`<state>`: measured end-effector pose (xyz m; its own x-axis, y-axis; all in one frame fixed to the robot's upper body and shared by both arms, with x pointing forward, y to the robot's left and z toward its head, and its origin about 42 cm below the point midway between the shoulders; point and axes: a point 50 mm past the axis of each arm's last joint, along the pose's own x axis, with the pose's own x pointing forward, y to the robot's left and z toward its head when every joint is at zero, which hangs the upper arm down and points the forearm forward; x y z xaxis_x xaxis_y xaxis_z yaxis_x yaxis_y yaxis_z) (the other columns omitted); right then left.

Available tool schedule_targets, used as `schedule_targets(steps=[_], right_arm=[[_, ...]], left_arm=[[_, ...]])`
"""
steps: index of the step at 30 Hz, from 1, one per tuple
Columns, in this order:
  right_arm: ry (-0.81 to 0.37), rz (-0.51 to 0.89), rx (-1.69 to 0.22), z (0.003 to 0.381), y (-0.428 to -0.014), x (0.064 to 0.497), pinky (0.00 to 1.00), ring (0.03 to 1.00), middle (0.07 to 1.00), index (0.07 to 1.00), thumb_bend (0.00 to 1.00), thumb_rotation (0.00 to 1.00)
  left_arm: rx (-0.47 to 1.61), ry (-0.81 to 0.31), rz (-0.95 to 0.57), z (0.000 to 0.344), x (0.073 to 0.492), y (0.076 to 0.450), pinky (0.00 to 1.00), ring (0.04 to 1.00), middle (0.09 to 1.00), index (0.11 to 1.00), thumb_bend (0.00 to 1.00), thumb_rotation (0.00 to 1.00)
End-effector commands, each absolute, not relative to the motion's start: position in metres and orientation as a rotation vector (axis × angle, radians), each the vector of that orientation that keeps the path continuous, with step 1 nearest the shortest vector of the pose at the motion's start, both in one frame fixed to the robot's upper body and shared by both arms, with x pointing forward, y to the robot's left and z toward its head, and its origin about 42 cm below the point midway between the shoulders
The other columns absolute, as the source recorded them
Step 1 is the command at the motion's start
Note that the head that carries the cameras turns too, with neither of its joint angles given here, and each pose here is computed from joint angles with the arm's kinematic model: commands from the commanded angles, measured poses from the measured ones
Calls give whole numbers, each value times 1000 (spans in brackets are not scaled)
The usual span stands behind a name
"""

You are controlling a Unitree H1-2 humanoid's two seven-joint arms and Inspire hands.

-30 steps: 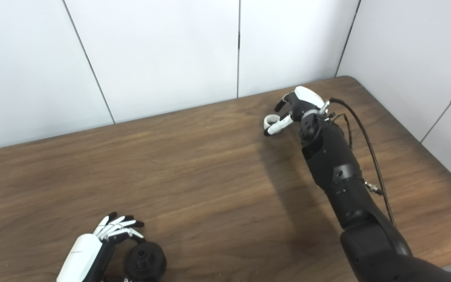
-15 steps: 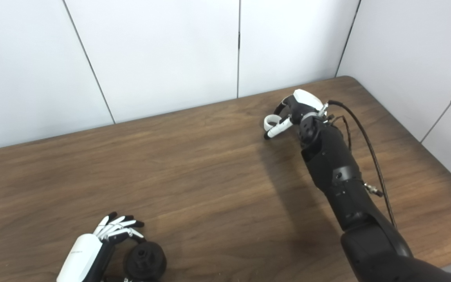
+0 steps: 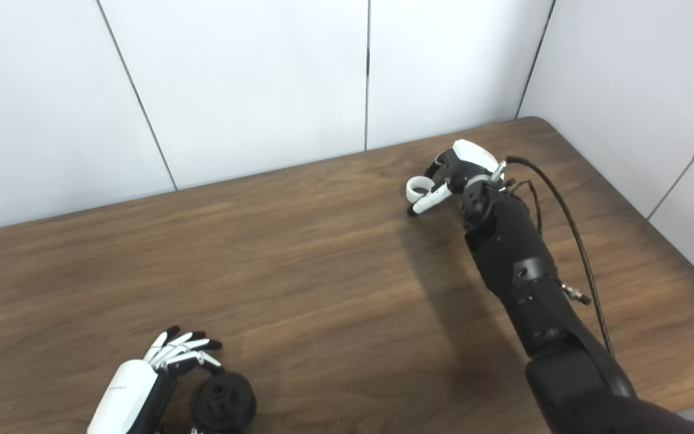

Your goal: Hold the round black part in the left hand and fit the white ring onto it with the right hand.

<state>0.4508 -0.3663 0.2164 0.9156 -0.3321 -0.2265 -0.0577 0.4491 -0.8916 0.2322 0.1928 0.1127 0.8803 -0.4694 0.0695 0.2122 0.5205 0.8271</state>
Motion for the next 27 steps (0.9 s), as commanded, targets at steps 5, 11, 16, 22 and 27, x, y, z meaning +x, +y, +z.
schedule_targets(steps=[5, 11, 16, 22, 27], right_arm=[[332, -229, -1114, 243, -371, 457, 1000, 1000, 932, 603, 822, 207], [324, -234, -1100, 241, -370, 456, 1000, 1000, 918, 518, 600, 159], [314, -243, -1092, 239, -370, 455, 1000, 1000, 879, 488, 523, 129], [310, -239, -1096, 237, -371, 451, 1000, 992, 846, 487, 520, 125], [317, -238, -1103, 235, -375, 448, 1000, 988, 842, 487, 520, 126]], left_arm=[[960, -288, -417, 113, 232, 197, 976, 859, 773, 484, 522, 49], [961, -285, -416, 114, 231, 196, 979, 858, 772, 484, 522, 49], [961, -292, -417, 115, 230, 195, 977, 858, 772, 484, 522, 49], [963, -297, -414, 115, 230, 195, 970, 856, 770, 484, 522, 49], [964, -302, -411, 116, 230, 195, 968, 853, 769, 484, 522, 49]])
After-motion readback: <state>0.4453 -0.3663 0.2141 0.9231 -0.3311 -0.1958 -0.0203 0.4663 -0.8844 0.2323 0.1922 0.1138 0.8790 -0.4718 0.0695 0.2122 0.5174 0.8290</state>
